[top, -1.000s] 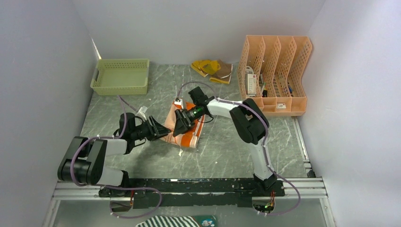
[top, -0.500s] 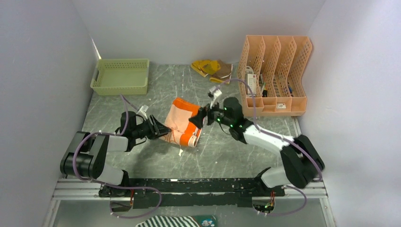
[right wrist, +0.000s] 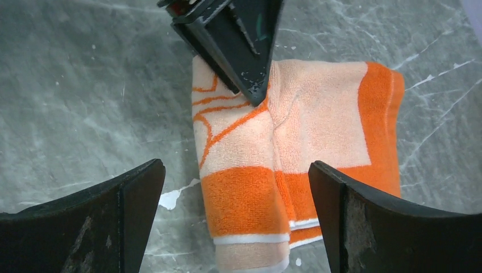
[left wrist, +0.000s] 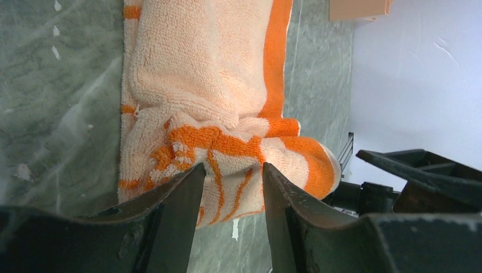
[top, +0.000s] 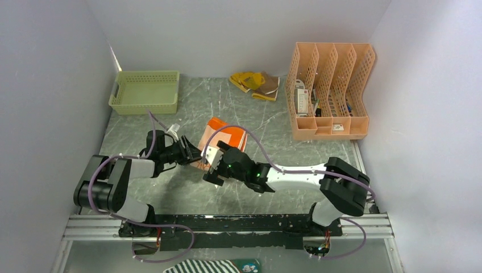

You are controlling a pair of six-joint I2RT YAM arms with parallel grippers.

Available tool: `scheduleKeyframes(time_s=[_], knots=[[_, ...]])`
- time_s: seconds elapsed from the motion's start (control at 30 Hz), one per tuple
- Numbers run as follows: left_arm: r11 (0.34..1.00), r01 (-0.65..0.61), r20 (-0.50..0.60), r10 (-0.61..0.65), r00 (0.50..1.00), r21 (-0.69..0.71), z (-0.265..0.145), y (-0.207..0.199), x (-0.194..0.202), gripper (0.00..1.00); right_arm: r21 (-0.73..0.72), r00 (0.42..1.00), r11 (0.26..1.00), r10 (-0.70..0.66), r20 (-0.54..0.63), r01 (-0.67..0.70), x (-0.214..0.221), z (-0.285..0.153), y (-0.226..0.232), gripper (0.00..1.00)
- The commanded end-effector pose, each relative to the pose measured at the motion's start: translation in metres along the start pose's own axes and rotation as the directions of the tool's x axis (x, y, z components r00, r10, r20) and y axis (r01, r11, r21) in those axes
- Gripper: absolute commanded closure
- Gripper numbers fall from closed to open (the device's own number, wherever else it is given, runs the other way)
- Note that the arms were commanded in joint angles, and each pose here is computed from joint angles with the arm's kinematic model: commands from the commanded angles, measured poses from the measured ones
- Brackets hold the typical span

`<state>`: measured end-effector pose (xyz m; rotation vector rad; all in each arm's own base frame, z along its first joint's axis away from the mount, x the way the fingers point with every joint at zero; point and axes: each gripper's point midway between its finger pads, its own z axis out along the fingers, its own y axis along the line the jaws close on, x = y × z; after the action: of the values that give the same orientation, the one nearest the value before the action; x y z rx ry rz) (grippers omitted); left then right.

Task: Roll the towels
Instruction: Roll the towel at the center of the board.

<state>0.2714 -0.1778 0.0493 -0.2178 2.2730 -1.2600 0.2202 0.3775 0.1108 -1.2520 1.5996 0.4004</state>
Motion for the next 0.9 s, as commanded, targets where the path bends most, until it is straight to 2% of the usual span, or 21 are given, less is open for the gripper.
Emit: scheduleKeyframes(time_s=[0.0, 0.3, 0.5, 0.6, 0.7, 0.77, 0.87], knots=[[0.992, -0.013, 0.018, 0.016, 1.0, -0.129, 0.005, 0.03, -0.006, 0.44, 0.036, 0.983, 0.983, -0.178, -0.048, 0.179, 0.009, 0.005, 0.001, 0.0], [0.99, -0.021, -0.002, 0.021, 1.0, -0.141, 0.012, 0.03, -0.015, 0.45, 0.037, 0.923, 0.934, -0.344, -0.17, 0.355, 0.037, 0.029, -0.002, 0.0], [0.99, -0.035, -0.01, 0.034, 0.999, -0.136, 0.013, 0.024, -0.019, 0.44, 0.105, 0.894, 0.91, -0.366, -0.257, 0.402, 0.055, 0.036, -0.016, 0.02], [0.992, -0.038, -0.024, 0.036, 0.999, -0.12, 0.015, 0.017, -0.022, 0.44, 0.098, 0.883, 0.914, -0.347, -0.316, 0.394, 0.066, 0.039, -0.017, 0.13], [0.995, -0.045, -0.013, 0.044, 0.999, -0.089, 0.015, 0.002, -0.033, 0.44, 0.069, 0.892, 0.941, -0.288, -0.349, 0.331, 0.076, 0.039, -0.016, 0.24], [0.995, -0.065, 0.012, 0.066, 0.998, -0.079, 0.011, -0.012, -0.047, 0.43, 0.052, 0.914, 0.967, -0.217, -0.342, 0.249, 0.075, 0.035, -0.015, 0.33], [0.99, -0.097, 0.066, 0.104, 0.992, -0.102, -0.002, -0.034, -0.071, 0.41, 0.035, 0.955, 0.998, -0.041, -0.294, 0.054, 0.066, 0.027, -0.021, 0.44]])
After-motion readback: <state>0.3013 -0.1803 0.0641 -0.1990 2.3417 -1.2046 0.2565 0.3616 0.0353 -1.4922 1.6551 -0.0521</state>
